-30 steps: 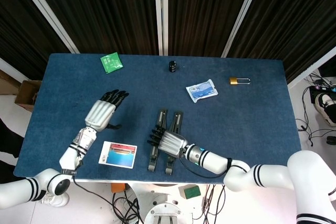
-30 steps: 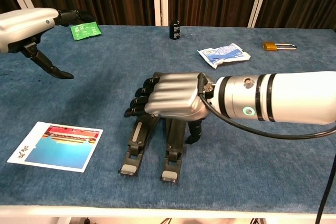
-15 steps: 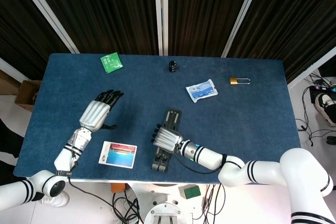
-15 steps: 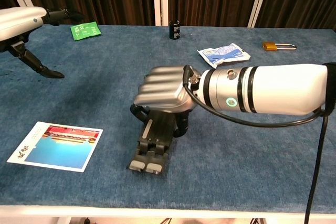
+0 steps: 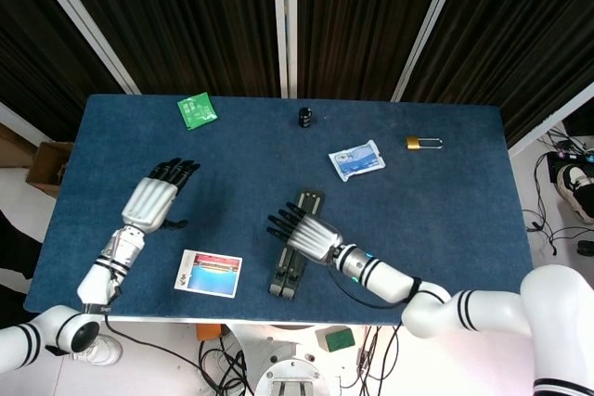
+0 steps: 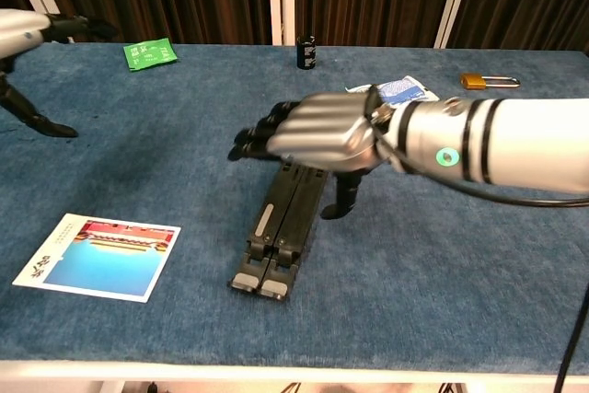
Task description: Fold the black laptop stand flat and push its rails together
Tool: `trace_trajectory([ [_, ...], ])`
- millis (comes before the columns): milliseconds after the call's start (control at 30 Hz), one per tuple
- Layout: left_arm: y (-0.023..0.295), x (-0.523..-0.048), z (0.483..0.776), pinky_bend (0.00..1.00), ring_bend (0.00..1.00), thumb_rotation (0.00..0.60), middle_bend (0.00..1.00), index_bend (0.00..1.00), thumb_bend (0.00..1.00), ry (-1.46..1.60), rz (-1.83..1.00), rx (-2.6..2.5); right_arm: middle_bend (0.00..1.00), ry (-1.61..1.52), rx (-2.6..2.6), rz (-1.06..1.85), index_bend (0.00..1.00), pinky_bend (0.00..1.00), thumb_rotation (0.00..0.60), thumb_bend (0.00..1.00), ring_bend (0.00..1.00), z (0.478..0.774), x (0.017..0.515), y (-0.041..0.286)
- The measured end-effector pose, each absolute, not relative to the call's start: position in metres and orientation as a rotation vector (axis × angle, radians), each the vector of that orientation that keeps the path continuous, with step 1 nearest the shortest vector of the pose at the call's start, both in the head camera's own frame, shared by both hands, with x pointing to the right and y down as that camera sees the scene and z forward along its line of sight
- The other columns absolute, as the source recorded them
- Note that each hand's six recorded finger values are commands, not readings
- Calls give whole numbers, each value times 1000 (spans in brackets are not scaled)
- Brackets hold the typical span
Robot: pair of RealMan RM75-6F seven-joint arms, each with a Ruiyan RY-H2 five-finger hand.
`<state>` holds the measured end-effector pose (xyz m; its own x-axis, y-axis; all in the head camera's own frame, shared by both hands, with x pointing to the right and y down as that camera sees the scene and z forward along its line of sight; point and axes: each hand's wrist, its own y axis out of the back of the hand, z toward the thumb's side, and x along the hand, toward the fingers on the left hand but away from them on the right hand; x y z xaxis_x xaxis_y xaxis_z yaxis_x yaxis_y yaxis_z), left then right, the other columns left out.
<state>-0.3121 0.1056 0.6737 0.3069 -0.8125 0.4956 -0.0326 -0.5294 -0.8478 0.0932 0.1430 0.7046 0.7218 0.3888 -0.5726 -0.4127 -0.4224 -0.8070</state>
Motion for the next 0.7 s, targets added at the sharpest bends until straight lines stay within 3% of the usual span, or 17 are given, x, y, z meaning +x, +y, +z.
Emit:
trace_trajectory([
  [200,120,-366,651,125,38,600,64,83,91,767,-1402,-1697,79,-290,-1754,1015,0,0,600,172,0,667,166,124],
  [333,137,-401,634,125,37,600,64,84,91,812,-1468,-1628,94,-534,-1671,1133,0,0,600,176,0,637,245,124],
  [533,168,-439,608,125,38,600,65,85,91,897,-1517,-1524,100,-849,-1592,1279,0,7,600,177,0,594,356,159],
  [700,199,-458,584,125,38,600,65,85,91,941,-1545,-1448,101,-1001,-1553,1346,0,8,600,184,0,570,413,193],
])
